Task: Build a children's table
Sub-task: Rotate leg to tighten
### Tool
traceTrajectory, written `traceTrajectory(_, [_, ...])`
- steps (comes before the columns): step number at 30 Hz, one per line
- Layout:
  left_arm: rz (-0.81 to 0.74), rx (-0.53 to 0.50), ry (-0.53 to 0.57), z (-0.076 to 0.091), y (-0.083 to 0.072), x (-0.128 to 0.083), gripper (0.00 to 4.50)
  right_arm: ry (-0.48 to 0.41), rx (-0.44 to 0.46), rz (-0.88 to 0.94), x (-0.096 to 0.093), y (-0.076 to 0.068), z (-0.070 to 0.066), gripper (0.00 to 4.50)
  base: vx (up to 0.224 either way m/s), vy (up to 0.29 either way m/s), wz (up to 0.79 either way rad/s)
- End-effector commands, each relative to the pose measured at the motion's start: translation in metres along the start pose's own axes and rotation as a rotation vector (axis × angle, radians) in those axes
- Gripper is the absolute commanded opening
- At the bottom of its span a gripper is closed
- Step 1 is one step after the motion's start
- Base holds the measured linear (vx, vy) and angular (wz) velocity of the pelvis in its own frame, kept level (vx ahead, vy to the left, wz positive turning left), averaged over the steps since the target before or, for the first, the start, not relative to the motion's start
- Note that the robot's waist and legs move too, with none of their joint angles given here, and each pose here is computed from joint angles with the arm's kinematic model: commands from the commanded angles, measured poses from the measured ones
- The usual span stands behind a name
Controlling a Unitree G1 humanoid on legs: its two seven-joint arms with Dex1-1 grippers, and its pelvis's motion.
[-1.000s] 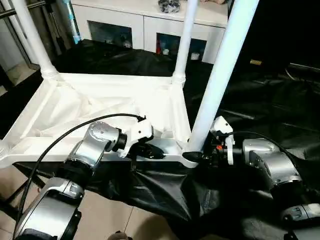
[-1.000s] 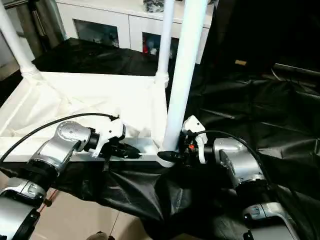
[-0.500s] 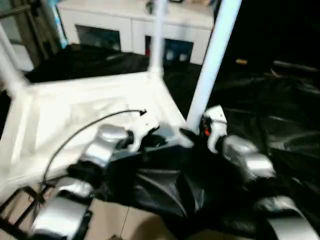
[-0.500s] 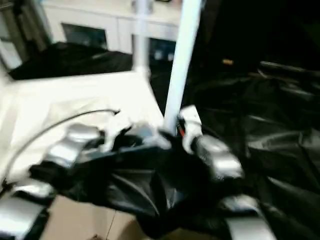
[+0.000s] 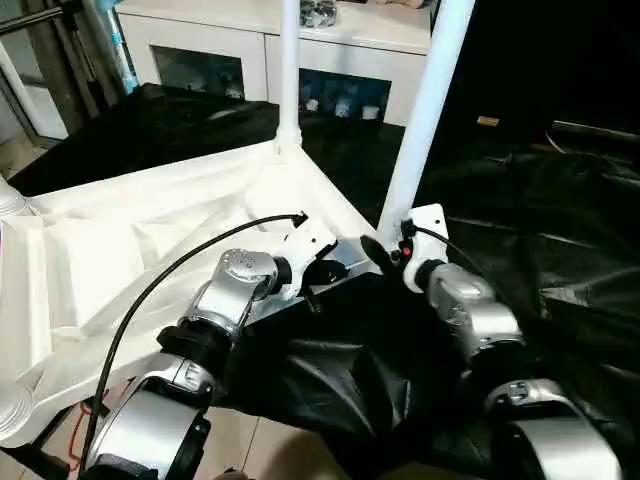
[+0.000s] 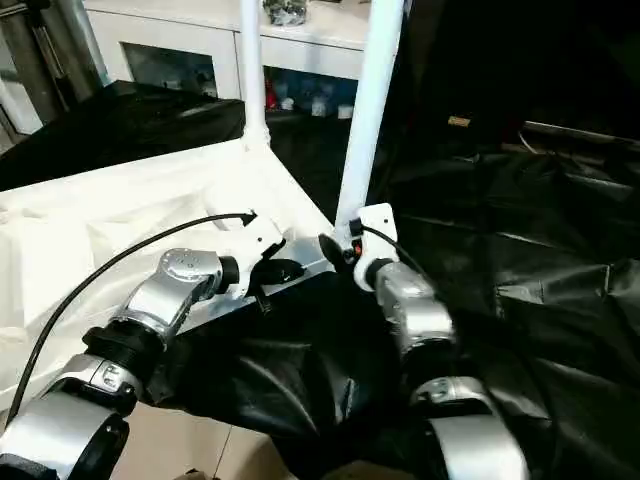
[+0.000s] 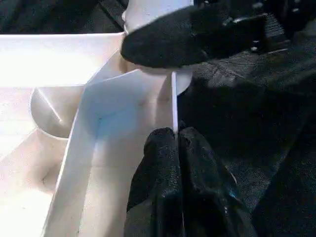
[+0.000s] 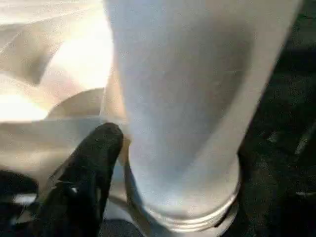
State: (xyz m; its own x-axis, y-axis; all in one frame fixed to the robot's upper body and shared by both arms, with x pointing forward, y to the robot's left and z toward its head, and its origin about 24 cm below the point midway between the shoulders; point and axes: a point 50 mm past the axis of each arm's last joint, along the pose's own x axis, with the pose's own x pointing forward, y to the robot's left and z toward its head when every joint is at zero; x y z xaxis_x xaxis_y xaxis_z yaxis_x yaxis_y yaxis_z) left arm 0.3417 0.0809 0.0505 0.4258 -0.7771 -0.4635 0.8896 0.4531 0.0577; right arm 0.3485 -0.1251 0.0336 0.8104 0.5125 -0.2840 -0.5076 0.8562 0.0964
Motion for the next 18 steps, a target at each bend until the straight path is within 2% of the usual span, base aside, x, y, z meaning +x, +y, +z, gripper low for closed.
traceTrajectory(1, [-0.101, 0.094, -0.092, 0.025, -0.013, 0.01, 0.0, 0.032, -0.035, 0.195, 0.005, 0.026, -0.007, 3.77, 0.0, 0.0, 0.0])
traceTrajectory(2, [-0.141, 0.119, -0.084, 0.021, -0.01, 0.003, 0.0, 0.022, -0.082, 0.321, -0.006, 0.023, -0.004, 3.77, 0.0, 0.0, 0.0])
traceTrajectory(7, [-0.197, 0.154, -0.078, 0.018, -0.008, -0.005, 0.0, 0.018, -0.102, 0.454, -0.019, 0.02, -0.001, 3.77, 0.0, 0.0, 0.0])
traceTrajectory(10, [-0.265, 0.182, -0.067, 0.014, -0.006, -0.015, 0.0, 0.064, -0.133, 0.617, -0.038, 0.015, -0.002, 3.77, 0.0, 0.0, 0.0])
traceTrajectory(12, [-0.268, 0.183, -0.067, 0.014, -0.005, -0.015, 0.0, 0.067, -0.134, 0.624, -0.039, 0.015, -0.002, 3.77, 0.0, 0.0, 0.0])
traceTrajectory(14, [-0.32, 0.207, -0.051, 0.01, -0.004, -0.022, 0.0, 0.12, -0.144, 0.718, -0.051, 0.014, -0.004, 3.77, 0.0, 0.0, 0.0])
traceTrajectory(18, [-0.355, 0.221, -0.022, 0.005, -0.002, -0.026, 0.0, 0.147, -0.139, 0.76, -0.057, 0.014, -0.005, 3.77, 0.0, 0.0, 0.0])
